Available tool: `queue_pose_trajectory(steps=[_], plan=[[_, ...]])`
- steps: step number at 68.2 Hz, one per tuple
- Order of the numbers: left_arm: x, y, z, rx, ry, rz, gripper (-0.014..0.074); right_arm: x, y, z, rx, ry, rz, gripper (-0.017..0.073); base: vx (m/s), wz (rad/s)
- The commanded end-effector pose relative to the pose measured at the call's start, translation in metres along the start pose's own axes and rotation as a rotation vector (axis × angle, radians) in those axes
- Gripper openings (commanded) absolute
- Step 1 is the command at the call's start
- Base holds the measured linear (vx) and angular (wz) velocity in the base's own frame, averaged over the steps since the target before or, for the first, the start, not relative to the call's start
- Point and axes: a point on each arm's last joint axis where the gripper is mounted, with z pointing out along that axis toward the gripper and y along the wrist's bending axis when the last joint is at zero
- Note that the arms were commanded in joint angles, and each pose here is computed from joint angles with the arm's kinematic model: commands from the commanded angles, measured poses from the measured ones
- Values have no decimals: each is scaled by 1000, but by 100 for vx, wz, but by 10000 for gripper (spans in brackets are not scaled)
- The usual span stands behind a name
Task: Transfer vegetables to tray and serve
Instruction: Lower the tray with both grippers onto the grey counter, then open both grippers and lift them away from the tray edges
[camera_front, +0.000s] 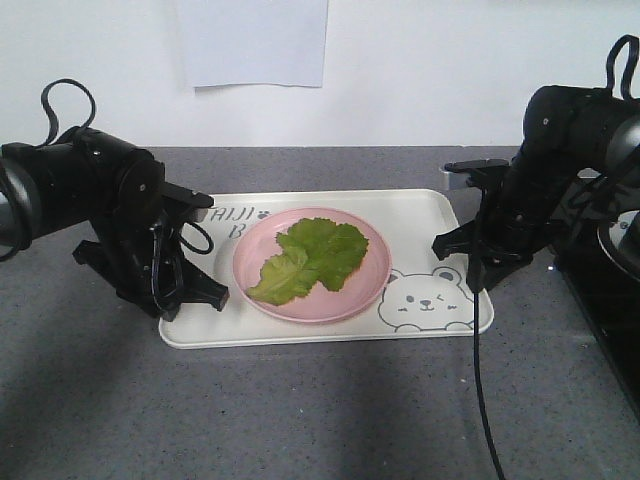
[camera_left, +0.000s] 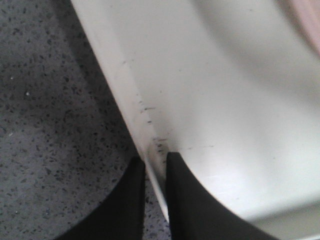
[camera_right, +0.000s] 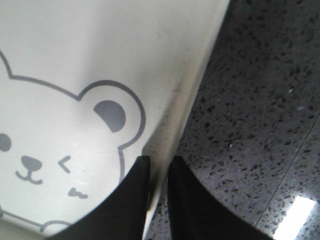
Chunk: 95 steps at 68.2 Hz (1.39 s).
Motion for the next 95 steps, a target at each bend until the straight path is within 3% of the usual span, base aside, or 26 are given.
queue_pose_trajectory(steps=[1,15,25,49,68,81,89,95], plan=[[-5,-10,-14,46,-80,49,6,1,19,-31,-65,-68,-34,171,0,0],[-2,-9,-14,41,-44,50,50,2,19,-33,-63,-75,-30,336,0,0],[1,-8,-14,31,-16,54,118,2,20,-37,-60,-84,-29,392,0,0],[5,-6,-20,12,6,61,316,7,16,-53,21,-122,-29,393,0,0],[9,-2,-44,9,-58,59,328,12,23,-92,47,-294,-29,390,0,0],[17,2,-75,8,-148,51,327,25,36,-135,39,-466,-89,291,0,0],[24,5,-105,23,-272,41,312,39,47,-169,23,-607,-116,141,0,0],[32,9,-133,36,-396,27,283,54,57,-195,21,-712,-168,21,0,0]])
